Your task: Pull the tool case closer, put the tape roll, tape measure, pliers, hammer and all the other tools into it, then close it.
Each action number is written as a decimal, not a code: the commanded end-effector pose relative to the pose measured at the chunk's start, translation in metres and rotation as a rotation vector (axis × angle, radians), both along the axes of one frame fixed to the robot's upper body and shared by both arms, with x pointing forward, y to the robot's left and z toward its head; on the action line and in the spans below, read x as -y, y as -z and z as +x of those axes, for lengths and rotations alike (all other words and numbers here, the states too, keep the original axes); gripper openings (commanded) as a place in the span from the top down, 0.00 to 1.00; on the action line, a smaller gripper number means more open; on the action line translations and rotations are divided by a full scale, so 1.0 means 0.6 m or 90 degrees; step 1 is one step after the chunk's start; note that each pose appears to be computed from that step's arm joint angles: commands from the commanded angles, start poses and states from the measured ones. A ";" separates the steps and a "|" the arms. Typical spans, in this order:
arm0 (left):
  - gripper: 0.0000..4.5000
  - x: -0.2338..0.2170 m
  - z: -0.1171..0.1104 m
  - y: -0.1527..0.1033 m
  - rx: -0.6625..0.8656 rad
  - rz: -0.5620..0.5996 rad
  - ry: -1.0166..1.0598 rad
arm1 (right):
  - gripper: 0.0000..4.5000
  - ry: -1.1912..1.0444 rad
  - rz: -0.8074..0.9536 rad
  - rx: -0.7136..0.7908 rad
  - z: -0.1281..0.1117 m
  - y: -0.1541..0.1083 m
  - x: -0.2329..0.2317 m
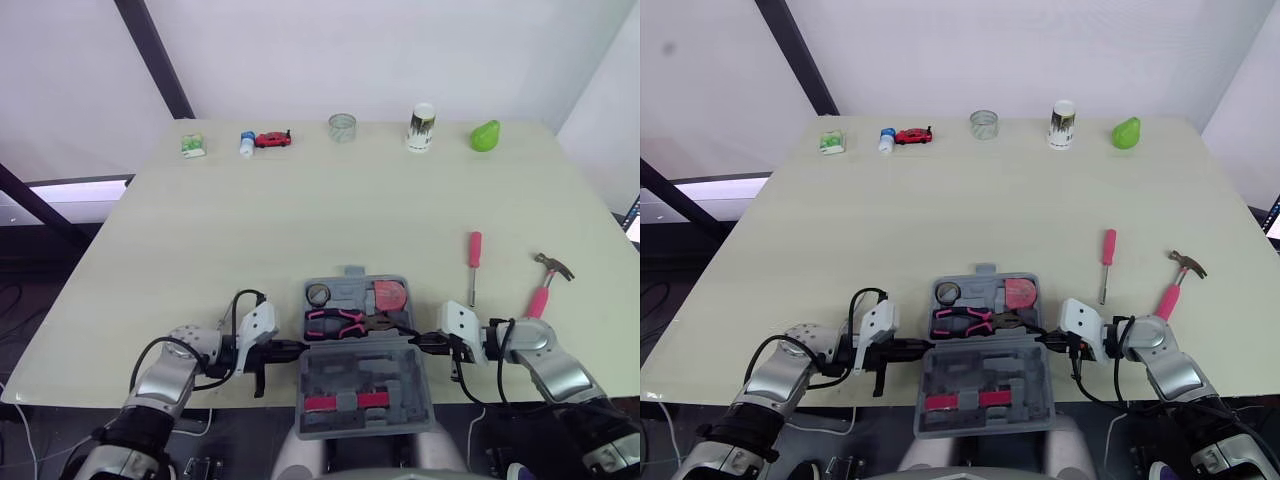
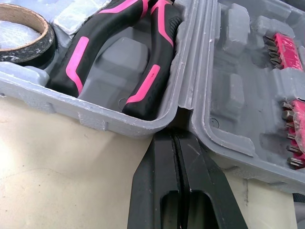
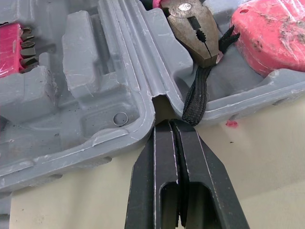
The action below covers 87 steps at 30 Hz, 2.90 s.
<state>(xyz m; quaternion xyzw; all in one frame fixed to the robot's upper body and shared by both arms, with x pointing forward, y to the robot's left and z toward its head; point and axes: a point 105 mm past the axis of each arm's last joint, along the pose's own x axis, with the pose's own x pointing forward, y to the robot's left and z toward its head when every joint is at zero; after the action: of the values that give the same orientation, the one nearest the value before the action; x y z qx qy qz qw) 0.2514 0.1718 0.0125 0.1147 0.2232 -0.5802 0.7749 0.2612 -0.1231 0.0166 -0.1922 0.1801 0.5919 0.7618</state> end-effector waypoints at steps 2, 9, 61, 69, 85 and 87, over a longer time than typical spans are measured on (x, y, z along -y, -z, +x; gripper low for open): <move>1.00 -0.001 0.010 0.007 0.010 0.019 -0.023 | 1.00 -0.014 0.010 0.024 0.004 -0.018 -0.009; 1.00 0.001 0.025 -0.001 0.032 0.012 -0.036 | 1.00 -0.002 0.021 0.042 0.014 -0.025 -0.012; 1.00 0.002 0.095 -0.009 0.113 0.046 -0.072 | 1.00 0.096 0.039 0.184 0.090 -0.048 -0.018; 1.00 -0.003 0.092 -0.008 0.111 0.048 -0.076 | 1.00 0.097 0.043 0.189 0.093 -0.049 -0.019; 1.00 0.015 0.101 -0.013 0.117 0.040 -0.066 | 1.00 0.110 0.028 0.195 0.096 -0.043 -0.010; 1.00 0.018 0.102 -0.012 0.117 0.038 -0.064 | 1.00 0.113 0.022 0.194 0.097 -0.041 -0.006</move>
<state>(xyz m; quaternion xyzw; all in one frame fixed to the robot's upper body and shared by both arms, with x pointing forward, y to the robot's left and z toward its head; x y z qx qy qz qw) 0.3127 0.1694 0.0257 0.1789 0.1673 -0.5148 0.8216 0.3119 -0.1228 0.0241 -0.2395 0.1038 0.4919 0.8306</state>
